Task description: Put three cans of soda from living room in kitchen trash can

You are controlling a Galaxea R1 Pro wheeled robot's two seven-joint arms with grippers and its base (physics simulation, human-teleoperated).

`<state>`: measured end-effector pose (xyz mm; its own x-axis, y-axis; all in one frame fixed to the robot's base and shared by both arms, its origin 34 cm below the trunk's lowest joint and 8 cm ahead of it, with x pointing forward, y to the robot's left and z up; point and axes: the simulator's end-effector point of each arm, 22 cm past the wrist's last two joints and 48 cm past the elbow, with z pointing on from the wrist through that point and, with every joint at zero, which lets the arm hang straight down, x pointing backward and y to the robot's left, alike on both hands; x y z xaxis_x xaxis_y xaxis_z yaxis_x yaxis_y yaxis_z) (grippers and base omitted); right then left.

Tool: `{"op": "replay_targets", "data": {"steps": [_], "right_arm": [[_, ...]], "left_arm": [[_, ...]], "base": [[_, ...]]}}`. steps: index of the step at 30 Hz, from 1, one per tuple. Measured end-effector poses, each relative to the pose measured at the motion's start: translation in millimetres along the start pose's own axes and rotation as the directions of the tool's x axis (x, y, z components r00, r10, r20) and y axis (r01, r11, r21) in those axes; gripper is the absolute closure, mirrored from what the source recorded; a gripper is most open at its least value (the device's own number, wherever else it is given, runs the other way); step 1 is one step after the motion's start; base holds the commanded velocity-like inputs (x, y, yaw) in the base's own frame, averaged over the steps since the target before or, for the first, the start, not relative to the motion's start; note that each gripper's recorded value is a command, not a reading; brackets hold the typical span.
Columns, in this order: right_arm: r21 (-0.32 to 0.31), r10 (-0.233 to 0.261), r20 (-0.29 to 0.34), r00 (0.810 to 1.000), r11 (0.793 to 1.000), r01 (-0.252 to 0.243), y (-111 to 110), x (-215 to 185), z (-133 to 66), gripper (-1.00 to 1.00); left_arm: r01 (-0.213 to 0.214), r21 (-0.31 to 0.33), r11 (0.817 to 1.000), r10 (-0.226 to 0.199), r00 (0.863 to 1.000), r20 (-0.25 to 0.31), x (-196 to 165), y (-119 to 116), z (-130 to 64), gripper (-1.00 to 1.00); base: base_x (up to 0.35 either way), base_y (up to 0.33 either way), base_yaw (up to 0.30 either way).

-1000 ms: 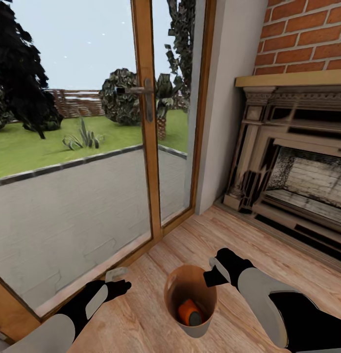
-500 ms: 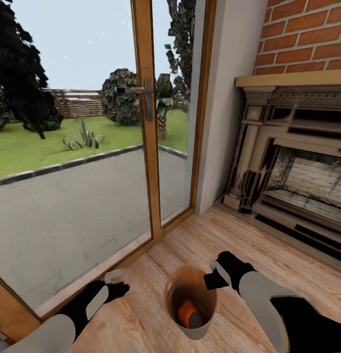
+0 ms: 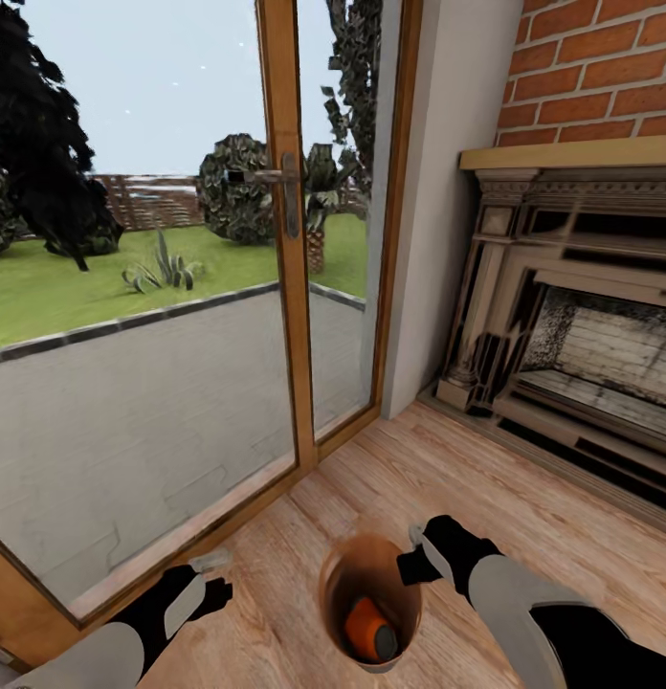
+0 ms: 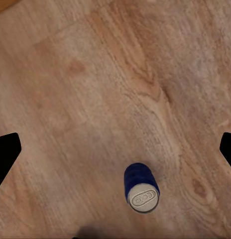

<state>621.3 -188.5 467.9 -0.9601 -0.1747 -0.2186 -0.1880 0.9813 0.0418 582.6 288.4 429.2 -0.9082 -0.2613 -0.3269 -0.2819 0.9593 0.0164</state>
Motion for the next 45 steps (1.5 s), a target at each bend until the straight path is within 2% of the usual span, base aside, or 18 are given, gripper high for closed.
{"op": "replay_targets", "data": {"steps": [13,36,39,42,44,45], "right_arm": [[-0.002,-0.003,-0.024,1.0,1.0,0.003,2.6,20.6,8.9,1.0],[-0.01,0.0,-0.034,0.999,1.0,0.0,6.7,23.7,9.4,1.0],[-0.013,0.004,-0.072,0.997,1.0,-0.005,8.0,32.2,9.2,1.0],[-0.006,0.014,-0.19,0.982,1.0,-0.015,6.4,51.4,1.3,1.0],[0.006,0.018,-0.217,0.976,1.0,-0.017,2.1,46.3,-7.9,1.0],[0.015,0.03,-0.225,0.974,1.0,-0.027,-1.3,35.1,-19.0,1.0]], "left_arm": [[-0.001,0.007,1.0,0.001,1.0,0.003,0.8,-2.8,0.3,-1.0],[0.003,0.013,1.0,-0.003,1.0,0.001,0.0,-5.0,-0.4,-1.0],[0.006,0.018,1.0,-0.006,1.0,-0.004,0.2,-5.5,-0.6,-1.0],[0.007,0.02,1.0,-0.007,1.0,-0.008,1.1,-5.5,-0.6,-1.0],[0.007,0.021,1.0,-0.007,1.0,-0.01,1.6,-5.6,-0.5,-1.0],[0.008,0.021,1.0,-0.008,1.0,-0.012,2.1,-5.4,-0.4,-1.0]], "base": [[0.0,0.0,0.0],[0.0,0.0,0.0],[0.0,0.0,0.0],[0.0,0.0,0.0],[0.0,0.0,0.0],[0.0,0.0,0.0]]}}
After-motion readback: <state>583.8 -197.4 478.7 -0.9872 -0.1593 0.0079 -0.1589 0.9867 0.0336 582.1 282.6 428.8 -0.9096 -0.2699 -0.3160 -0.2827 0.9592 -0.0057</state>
